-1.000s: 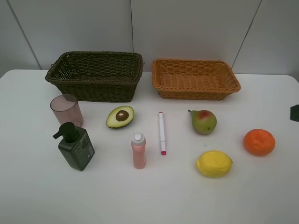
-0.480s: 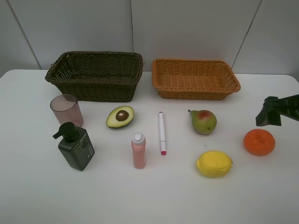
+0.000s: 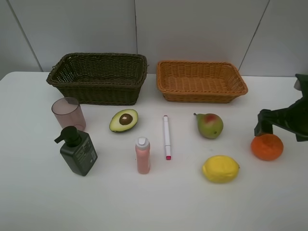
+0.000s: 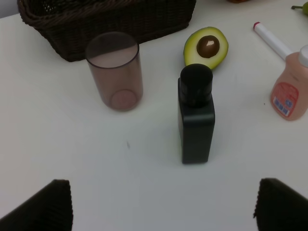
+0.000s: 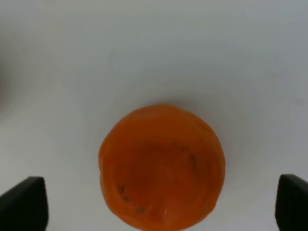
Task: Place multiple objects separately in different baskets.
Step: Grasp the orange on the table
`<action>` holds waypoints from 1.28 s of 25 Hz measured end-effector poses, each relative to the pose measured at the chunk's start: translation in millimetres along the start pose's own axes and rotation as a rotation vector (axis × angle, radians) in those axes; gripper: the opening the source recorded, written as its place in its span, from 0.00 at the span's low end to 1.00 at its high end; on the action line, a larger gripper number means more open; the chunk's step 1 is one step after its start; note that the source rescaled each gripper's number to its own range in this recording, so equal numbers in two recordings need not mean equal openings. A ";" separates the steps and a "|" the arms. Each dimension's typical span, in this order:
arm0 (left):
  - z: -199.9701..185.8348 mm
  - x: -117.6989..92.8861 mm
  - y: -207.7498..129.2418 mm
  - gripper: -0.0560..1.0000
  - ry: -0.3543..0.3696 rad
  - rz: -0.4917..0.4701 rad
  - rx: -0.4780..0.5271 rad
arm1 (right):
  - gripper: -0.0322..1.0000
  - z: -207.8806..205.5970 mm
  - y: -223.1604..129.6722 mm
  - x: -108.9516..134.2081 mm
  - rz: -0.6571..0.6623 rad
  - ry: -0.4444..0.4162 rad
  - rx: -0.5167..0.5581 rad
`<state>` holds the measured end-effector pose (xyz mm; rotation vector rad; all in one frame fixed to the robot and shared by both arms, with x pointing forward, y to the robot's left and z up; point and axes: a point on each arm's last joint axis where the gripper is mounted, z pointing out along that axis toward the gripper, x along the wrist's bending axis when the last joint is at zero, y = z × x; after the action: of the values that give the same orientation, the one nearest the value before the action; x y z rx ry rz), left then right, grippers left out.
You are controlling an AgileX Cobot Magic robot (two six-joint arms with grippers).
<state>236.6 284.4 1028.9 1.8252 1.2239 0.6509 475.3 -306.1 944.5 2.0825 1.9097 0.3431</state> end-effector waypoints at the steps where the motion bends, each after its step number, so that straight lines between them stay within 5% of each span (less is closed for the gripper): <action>1: 0.0 0.0 0.0 1.00 0.000 0.000 0.000 | 1.00 5.0 0.1 0.4 -0.001 0.001 0.009; 18: 0.0 0.0 0.0 1.00 0.000 0.000 0.000 | 0.99 55.9 -4.1 3.9 -0.010 0.009 0.096; 20: 0.0 0.0 0.0 1.00 0.000 0.000 0.000 | 0.94 55.9 -3.9 3.9 -0.010 0.009 0.094; 23: 0.0 0.0 0.0 1.00 0.000 0.000 0.000 | 0.72 55.9 -3.8 3.9 -0.010 0.009 0.093; 32: 0.0 0.0 0.0 1.00 0.000 0.000 0.000 | 0.72 55.9 -3.2 4.0 -0.010 0.010 0.089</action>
<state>236.6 284.4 1028.9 1.8252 1.2239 0.6509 493.3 -304.9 891.3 2.1303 1.9745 0.2712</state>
